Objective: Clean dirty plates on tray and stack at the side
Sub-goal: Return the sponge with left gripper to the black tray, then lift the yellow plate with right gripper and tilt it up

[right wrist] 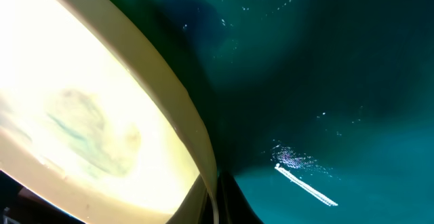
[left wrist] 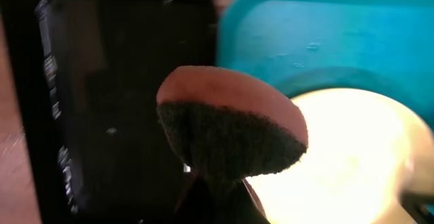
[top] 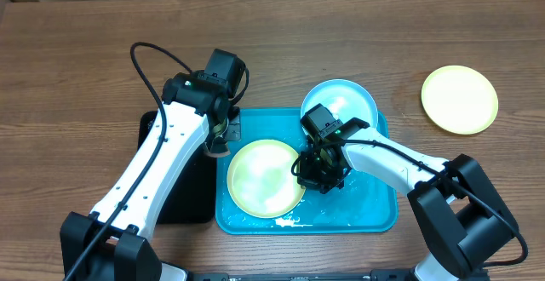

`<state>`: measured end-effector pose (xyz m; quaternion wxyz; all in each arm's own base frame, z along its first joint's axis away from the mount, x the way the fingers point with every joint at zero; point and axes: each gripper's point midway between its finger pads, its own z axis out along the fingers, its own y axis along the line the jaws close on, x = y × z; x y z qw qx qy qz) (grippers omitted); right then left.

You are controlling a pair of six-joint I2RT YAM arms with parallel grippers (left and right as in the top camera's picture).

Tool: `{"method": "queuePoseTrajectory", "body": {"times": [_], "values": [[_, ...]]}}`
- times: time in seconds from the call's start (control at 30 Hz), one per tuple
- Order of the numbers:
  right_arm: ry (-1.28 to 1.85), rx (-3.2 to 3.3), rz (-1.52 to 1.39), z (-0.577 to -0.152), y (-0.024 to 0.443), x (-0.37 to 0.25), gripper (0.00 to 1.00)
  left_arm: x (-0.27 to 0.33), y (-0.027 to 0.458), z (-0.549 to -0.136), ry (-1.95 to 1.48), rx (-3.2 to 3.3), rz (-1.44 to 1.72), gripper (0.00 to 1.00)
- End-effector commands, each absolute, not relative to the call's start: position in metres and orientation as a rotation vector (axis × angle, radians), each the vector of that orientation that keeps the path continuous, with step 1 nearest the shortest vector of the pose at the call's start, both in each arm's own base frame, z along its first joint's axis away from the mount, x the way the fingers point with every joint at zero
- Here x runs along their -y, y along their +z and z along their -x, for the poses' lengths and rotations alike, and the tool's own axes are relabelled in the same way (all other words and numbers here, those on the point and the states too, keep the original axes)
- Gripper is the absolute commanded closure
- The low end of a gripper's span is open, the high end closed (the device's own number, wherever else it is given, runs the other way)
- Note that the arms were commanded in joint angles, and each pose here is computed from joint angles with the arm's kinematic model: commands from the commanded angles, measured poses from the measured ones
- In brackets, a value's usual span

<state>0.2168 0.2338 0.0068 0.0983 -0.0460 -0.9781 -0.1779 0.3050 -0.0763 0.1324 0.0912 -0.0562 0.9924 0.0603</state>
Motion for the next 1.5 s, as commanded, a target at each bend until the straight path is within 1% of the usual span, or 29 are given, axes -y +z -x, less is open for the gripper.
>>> {"method": "queuePoseTrajectory", "body": {"times": [0.0, 0.13, 0.3, 0.5, 0.57, 0.6, 0.63, 0.67, 0.7, 0.87, 0.9, 0.97, 1.0, 1.07, 1.1, 1.13, 1.27, 1.47], "values": [[-0.498, 2.911, 0.117, -0.218, 0.005, -0.229, 0.96, 0.047, 0.122, -0.301, 0.316, -2.925, 0.384, 0.96], [-0.494, 2.909, 0.117, -0.218, 0.005, -0.229, 0.96, 0.020, 0.099, -0.292, 0.348, -2.944, 0.516, 0.96], [-0.489, 2.905, 0.109, -0.216, 0.005, -0.228, 0.96, -0.009, 0.070, -0.284, 0.281, -2.960, 0.693, 0.96], [-0.487, 2.905, 0.110, -0.216, 0.005, -0.228, 0.96, -0.021, 0.064, -0.287, 0.220, -2.972, 0.678, 0.95], [-0.486, 2.905, 0.112, -0.216, 0.005, -0.227, 0.96, -0.022, 0.064, -0.288, 0.229, -2.972, 0.649, 0.88], [-0.486, 2.905, 0.113, -0.216, 0.005, -0.227, 0.96, -0.022, 0.064, -0.288, 0.227, -2.971, 0.649, 0.82], [-0.486, 2.904, 0.113, -0.216, 0.005, -0.227, 0.96, -0.021, 0.064, -0.288, 0.227, -2.971, 0.647, 0.66], [-0.486, 2.904, 0.113, -0.216, 0.005, -0.227, 0.96, -0.021, 0.064, -0.289, 0.227, -2.971, 0.648, 0.55], [-0.485, 2.904, 0.112, -0.216, 0.005, -0.227, 0.96, -0.021, 0.064, -0.289, 0.225, -2.970, 0.647, 0.48], [-0.482, 2.902, 0.113, -0.215, 0.005, -0.227, 0.96, -0.021, 0.064, -0.289, 0.222, -2.969, 0.647, 0.44], [-0.482, 2.901, 0.113, -0.215, 0.005, -0.227, 0.96, -0.021, 0.064, -0.289, 0.220, -2.969, 0.647, 0.40], [-0.483, 2.902, 0.111, -0.216, 0.005, -0.227, 0.96, -0.017, 0.063, -0.291, 0.188, -2.971, 0.641, 0.30], [-0.487, 2.906, 0.091, -0.217, 0.006, -0.228, 0.96, -0.014, 0.063, -0.292, 0.165, -2.974, 0.630, 0.21], [-0.499, 2.921, 0.020, -0.221, 0.012, -0.230, 0.96, -0.010, 0.063, -0.295, 0.123, -2.970, 0.627, 0.07], [-0.496, 2.934, -0.013, -0.225, 0.017, -0.231, 0.96, -0.009, 0.064, -0.297, 0.114, -2.966, 0.624, 0.02], [-0.477, 2.952, -0.029, -0.230, 0.021, -0.230, 0.96, -0.009, 0.064, -0.297, 0.114, -2.963, 0.624, 0.00], [-0.336, 3.052, -0.070, -0.252, 0.045, -0.225, 0.96, -0.008, 0.065, -0.297, 0.108, -2.964, 0.626, 0.00], [-0.319, 3.117, -0.203, -0.271, 0.077, -0.231, 0.96, -0.007, 0.065, -0.296, 0.094, -2.972, 0.627, 0.00]]}}
